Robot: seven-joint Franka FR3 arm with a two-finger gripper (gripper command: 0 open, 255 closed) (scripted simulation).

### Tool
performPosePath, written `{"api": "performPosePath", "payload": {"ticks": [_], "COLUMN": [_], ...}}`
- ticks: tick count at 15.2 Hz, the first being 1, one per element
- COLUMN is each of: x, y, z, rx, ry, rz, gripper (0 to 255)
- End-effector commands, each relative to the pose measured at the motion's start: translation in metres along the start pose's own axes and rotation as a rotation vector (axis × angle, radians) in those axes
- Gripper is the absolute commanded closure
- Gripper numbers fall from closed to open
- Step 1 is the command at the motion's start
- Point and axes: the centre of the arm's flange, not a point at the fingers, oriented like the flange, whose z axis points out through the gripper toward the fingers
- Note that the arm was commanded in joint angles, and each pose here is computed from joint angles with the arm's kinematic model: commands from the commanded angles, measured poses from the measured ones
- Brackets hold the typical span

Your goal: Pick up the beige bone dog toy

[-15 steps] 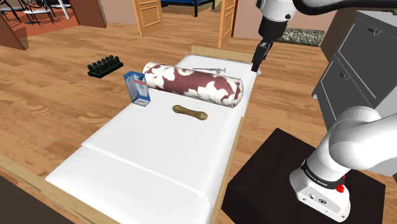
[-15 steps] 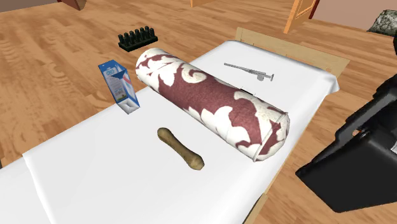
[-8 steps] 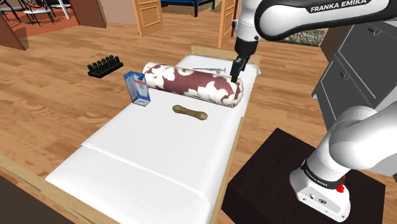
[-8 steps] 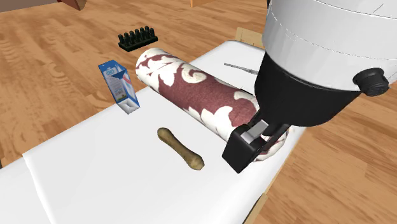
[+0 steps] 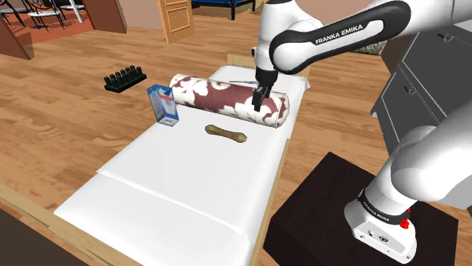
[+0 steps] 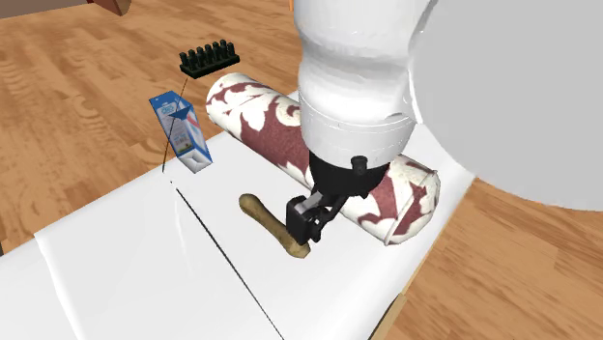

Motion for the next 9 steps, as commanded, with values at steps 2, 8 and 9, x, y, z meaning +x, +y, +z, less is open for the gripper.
{"api": "performPosePath", "payload": {"ticks": [2,8,9], "x": [0.027,0.078,0.086], "y": [-0.005,-0.015,-0.017], "z": [0.03,0.091,0.101], "rx": [0.004,0.012,0.013], "ry": [-0.003,-0.01,-0.011], "rz": [-0.014,-0.043,-0.047], "gripper": [0,0,0]}}
